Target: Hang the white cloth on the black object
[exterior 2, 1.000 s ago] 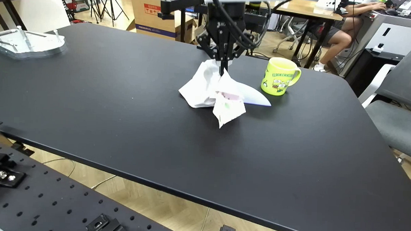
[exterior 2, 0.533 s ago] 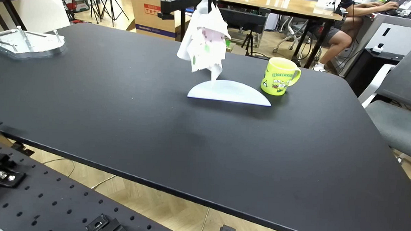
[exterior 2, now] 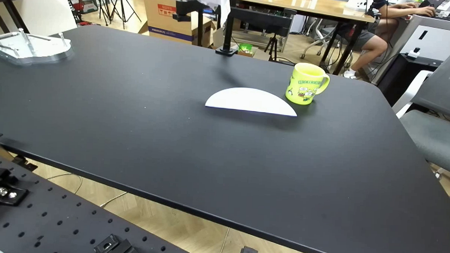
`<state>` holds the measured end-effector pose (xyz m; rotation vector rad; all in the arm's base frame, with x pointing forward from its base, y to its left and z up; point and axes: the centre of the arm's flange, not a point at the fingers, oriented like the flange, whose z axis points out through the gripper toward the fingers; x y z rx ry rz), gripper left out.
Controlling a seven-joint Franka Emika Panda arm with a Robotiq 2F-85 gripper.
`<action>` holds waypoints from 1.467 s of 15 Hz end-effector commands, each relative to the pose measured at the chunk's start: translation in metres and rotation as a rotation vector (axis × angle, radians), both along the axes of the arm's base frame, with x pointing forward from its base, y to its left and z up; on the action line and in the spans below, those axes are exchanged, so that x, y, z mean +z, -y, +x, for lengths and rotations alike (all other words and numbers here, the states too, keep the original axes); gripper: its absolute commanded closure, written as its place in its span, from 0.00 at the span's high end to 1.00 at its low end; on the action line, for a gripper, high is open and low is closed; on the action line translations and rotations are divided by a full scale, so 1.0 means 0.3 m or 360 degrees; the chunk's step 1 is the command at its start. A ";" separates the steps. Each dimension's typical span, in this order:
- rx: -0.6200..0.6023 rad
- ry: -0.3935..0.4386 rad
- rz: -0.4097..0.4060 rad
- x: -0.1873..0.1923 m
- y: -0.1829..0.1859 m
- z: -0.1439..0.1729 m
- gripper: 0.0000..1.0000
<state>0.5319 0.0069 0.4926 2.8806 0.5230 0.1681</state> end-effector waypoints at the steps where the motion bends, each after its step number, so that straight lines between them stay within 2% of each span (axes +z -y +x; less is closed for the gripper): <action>1: -0.0056 0.0029 0.0010 0.101 -0.090 0.038 0.01; 5: -0.0028 -0.0017 0.0009 0.101 -0.130 0.005 0.01; 16: -0.0040 -0.0264 0.0006 -0.179 -0.070 -0.005 0.01; 22: -0.0002 -0.0356 0.0009 -0.221 -0.112 -0.021 0.01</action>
